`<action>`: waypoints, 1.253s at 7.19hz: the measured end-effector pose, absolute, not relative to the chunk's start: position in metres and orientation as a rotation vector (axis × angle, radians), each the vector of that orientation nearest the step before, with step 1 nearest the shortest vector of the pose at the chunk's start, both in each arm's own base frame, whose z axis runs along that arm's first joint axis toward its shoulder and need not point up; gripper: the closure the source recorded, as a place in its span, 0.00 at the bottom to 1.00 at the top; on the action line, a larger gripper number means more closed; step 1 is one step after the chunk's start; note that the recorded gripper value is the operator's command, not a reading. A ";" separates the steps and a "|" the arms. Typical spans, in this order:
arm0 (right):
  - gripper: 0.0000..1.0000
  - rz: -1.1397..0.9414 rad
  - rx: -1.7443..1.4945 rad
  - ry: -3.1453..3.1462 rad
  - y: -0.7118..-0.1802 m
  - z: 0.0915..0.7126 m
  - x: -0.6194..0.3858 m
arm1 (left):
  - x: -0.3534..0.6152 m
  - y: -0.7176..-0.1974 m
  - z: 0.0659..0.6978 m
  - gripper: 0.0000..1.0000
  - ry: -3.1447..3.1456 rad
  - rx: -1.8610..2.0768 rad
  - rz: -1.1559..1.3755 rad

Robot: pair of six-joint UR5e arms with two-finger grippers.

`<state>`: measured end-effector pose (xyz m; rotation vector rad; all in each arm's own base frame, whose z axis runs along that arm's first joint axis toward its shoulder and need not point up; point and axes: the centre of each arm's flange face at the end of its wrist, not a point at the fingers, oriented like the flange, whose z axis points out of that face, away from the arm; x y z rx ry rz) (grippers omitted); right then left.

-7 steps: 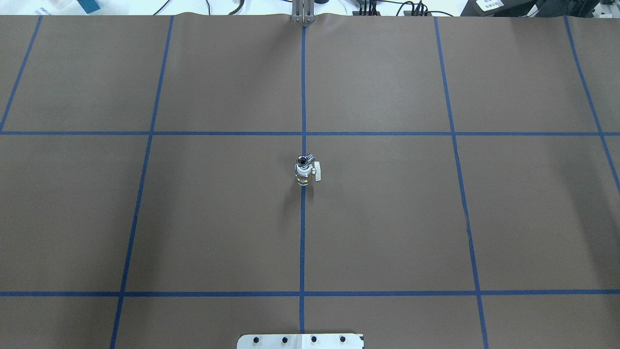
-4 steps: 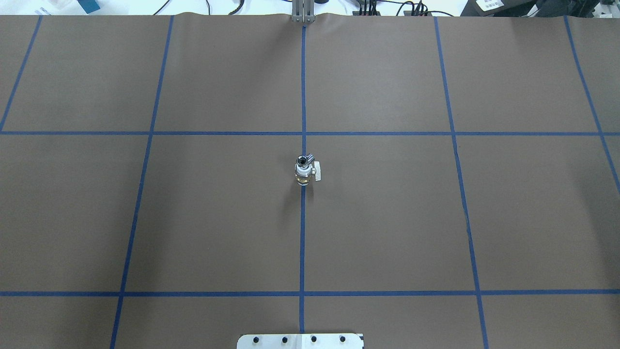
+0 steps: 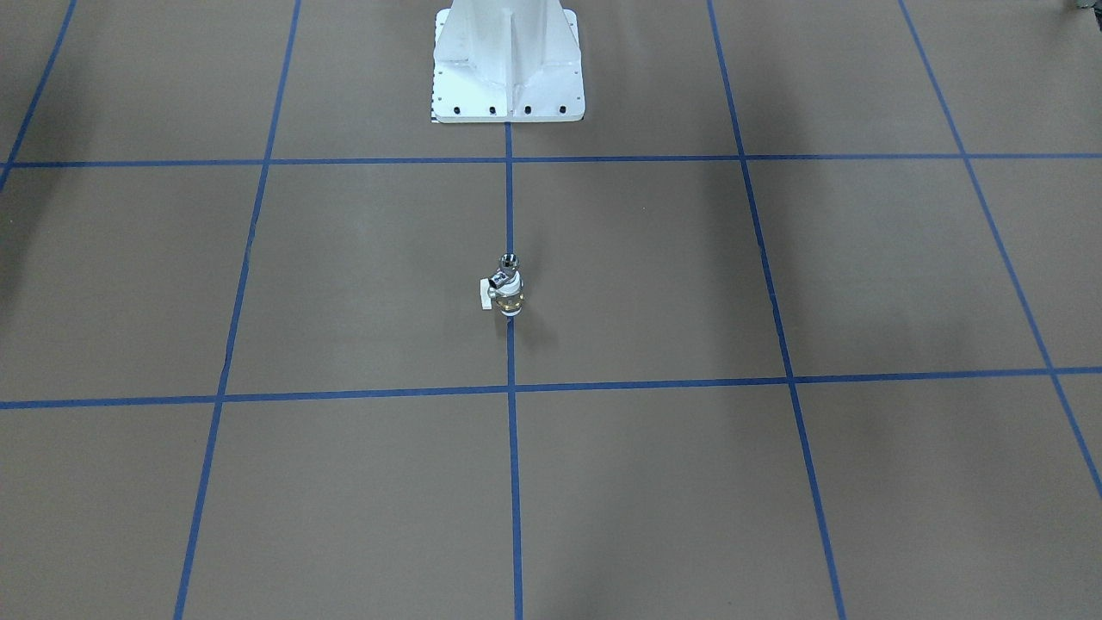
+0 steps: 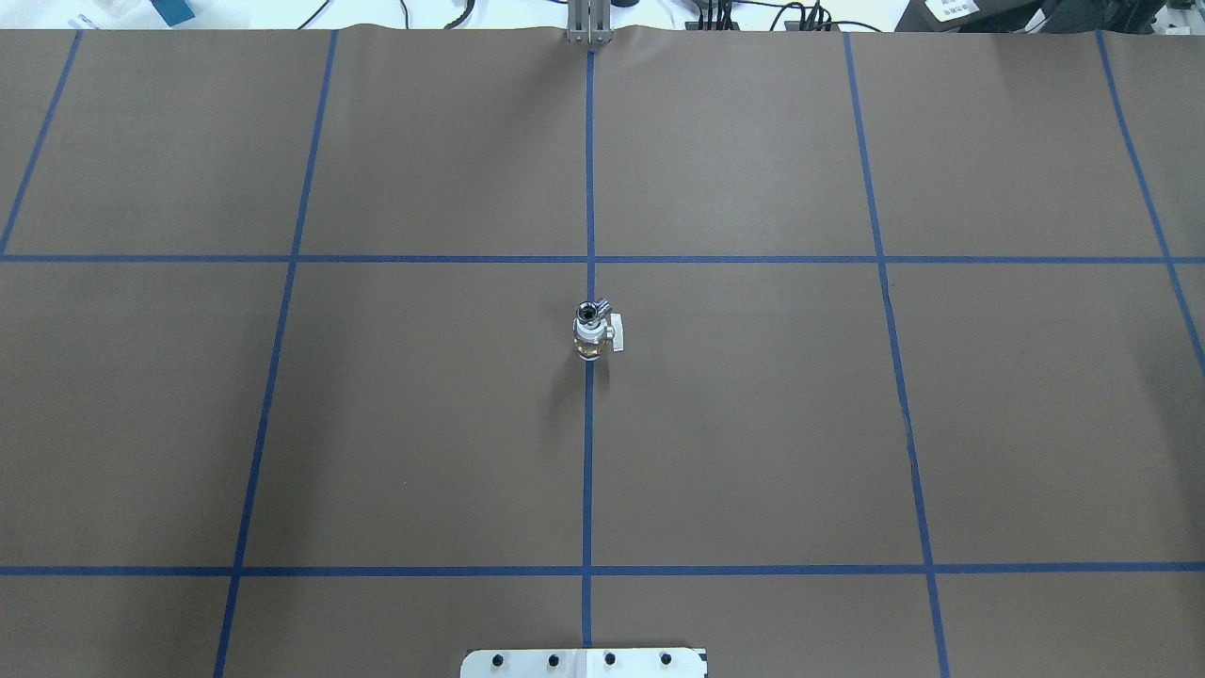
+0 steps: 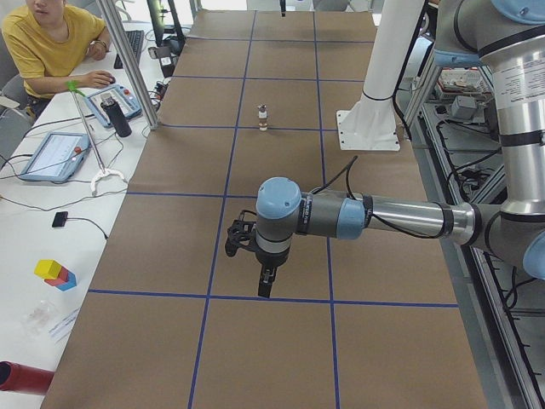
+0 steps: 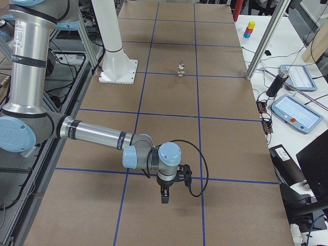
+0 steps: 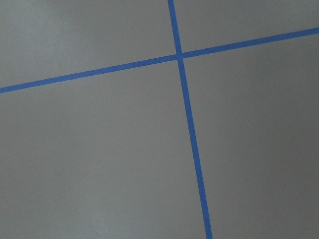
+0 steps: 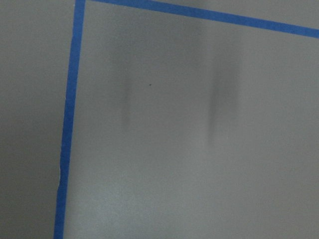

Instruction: Assemble PPR valve and pipe with both arms

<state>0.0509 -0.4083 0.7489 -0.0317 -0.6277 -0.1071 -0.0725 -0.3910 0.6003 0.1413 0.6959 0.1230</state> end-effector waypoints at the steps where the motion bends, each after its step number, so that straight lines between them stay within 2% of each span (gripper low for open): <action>1: 0.01 -0.105 -0.038 -0.628 -0.407 0.752 0.051 | -0.072 -0.391 0.601 0.00 0.697 0.139 0.124; 9: 0.01 -0.103 -0.041 -0.635 -0.410 0.754 0.050 | -0.072 -0.382 0.614 0.00 0.693 0.108 0.119</action>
